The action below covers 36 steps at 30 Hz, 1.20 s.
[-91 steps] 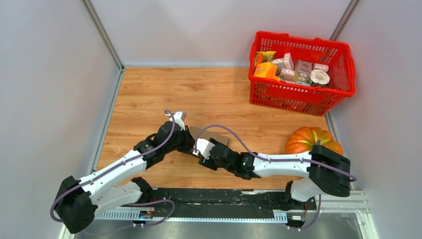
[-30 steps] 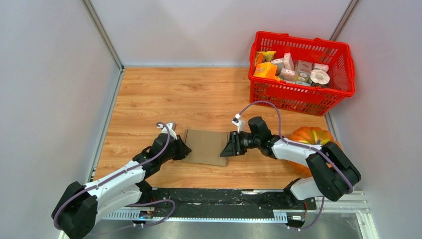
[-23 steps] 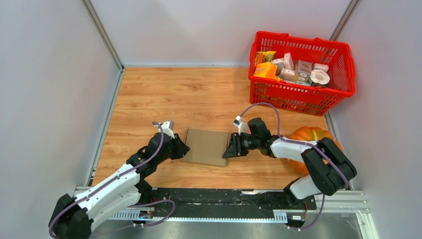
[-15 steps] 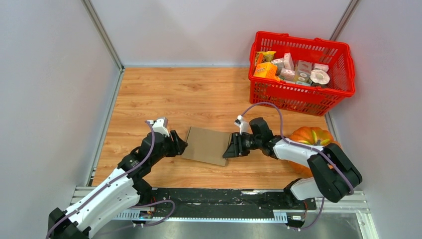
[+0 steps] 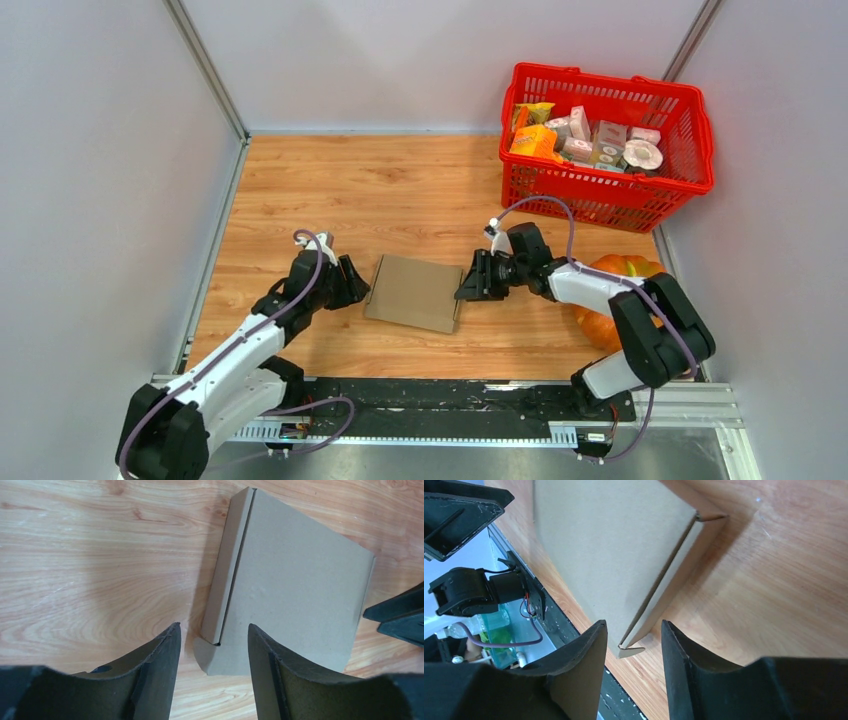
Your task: Fold the paper box
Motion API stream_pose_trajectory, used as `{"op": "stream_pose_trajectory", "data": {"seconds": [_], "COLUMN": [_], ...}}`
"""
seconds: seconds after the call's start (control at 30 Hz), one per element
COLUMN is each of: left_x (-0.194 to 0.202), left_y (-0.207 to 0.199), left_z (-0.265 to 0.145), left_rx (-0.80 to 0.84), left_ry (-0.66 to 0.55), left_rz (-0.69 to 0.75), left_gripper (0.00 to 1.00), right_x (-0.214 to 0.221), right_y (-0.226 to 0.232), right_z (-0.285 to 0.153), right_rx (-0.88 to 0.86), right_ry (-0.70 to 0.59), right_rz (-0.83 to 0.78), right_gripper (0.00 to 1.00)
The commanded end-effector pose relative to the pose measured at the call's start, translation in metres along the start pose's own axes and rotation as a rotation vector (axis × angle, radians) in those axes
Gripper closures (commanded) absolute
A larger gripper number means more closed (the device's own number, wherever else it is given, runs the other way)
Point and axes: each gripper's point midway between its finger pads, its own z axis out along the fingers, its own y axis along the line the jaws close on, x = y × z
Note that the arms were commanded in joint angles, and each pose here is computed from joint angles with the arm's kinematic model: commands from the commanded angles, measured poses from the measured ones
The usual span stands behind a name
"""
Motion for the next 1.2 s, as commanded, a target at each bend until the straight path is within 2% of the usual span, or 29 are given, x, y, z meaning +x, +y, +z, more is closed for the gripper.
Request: {"op": "stream_pose_trajectory", "data": {"seconds": [0.0, 0.13, 0.27, 0.53, 0.9, 1.07, 1.17], "left_x": [-0.007, -0.007, -0.005, 0.0, 0.008, 0.006, 0.01], "left_y": [-0.023, -0.022, -0.017, -0.015, -0.026, -0.05, -0.061], "left_z": [0.013, 0.021, 0.023, 0.013, 0.002, 0.004, 0.008], "left_rx": [0.133, 0.148, 0.143, 0.175, 0.27, 0.424, 0.493], "left_ry": [0.018, 0.025, 0.037, 0.026, 0.025, 0.016, 0.064], "left_rz": [-0.023, -0.055, -0.068, -0.086, -0.123, -0.144, -0.168], "left_gripper": [0.41, 0.42, 0.41, 0.31, 0.27, 0.26, 0.28], "right_x": [-0.018, -0.016, -0.014, -0.001, 0.005, 0.002, 0.001], "right_y": [0.008, 0.0, -0.009, -0.039, -0.051, -0.05, -0.05], "right_z": [0.012, 0.024, 0.027, 0.02, 0.019, 0.019, 0.019], "right_rx": [-0.052, -0.062, -0.052, -0.06, -0.083, -0.086, -0.082], "right_ry": [-0.042, -0.02, -0.024, -0.031, -0.04, -0.044, -0.045], "right_rz": [0.026, 0.069, 0.101, 0.182, 0.225, 0.218, 0.215], "right_gripper": [0.55, 0.59, 0.69, 0.8, 0.84, 0.84, 0.84]}}
